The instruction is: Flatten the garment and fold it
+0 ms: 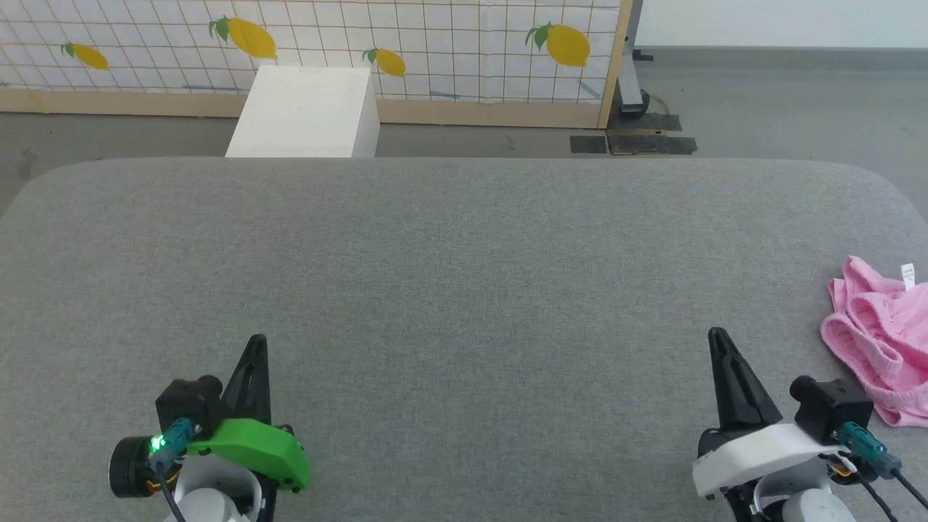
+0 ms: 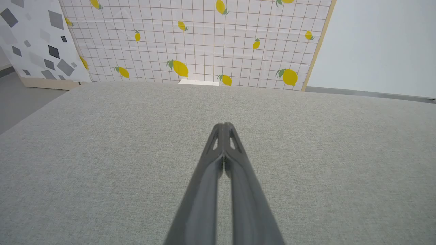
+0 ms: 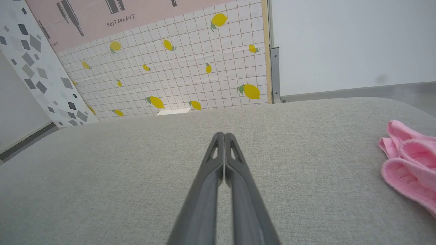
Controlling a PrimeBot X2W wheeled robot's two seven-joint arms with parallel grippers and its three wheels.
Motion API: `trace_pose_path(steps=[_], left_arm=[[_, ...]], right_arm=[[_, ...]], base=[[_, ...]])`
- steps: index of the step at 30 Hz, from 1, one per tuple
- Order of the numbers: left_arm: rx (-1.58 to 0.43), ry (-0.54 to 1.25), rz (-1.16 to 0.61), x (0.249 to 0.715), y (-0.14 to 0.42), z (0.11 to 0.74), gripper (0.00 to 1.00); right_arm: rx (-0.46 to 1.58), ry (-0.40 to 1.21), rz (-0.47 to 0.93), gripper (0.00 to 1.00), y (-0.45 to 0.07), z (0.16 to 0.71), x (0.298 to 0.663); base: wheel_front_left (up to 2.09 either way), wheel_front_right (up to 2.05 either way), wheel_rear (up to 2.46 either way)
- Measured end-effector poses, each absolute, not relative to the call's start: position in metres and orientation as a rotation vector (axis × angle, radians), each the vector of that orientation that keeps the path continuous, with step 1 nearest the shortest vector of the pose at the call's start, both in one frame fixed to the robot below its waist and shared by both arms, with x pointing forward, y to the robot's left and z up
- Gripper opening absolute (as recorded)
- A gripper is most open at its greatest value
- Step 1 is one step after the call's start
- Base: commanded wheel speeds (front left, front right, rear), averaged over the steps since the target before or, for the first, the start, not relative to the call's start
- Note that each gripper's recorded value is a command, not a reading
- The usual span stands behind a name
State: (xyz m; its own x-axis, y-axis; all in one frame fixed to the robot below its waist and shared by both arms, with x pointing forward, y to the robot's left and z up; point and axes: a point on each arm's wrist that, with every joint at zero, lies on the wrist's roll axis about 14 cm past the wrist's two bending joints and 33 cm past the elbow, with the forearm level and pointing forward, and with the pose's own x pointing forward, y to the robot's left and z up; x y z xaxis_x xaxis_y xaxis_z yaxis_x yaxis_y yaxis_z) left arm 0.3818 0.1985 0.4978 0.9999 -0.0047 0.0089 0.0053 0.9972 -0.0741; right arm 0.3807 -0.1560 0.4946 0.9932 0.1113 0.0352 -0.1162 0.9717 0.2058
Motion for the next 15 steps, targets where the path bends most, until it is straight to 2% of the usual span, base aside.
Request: trace_pose_path(steps=[15], left_arm=[[-0.07,-0.014,-0.011,0.3831,0.1942,0.5044,0.0]], right_arm=[[0.181,-0.03,0.124,0.0,-0.1552,0.5016,0.3815]], base=[[0.0,0.0,0.0]])
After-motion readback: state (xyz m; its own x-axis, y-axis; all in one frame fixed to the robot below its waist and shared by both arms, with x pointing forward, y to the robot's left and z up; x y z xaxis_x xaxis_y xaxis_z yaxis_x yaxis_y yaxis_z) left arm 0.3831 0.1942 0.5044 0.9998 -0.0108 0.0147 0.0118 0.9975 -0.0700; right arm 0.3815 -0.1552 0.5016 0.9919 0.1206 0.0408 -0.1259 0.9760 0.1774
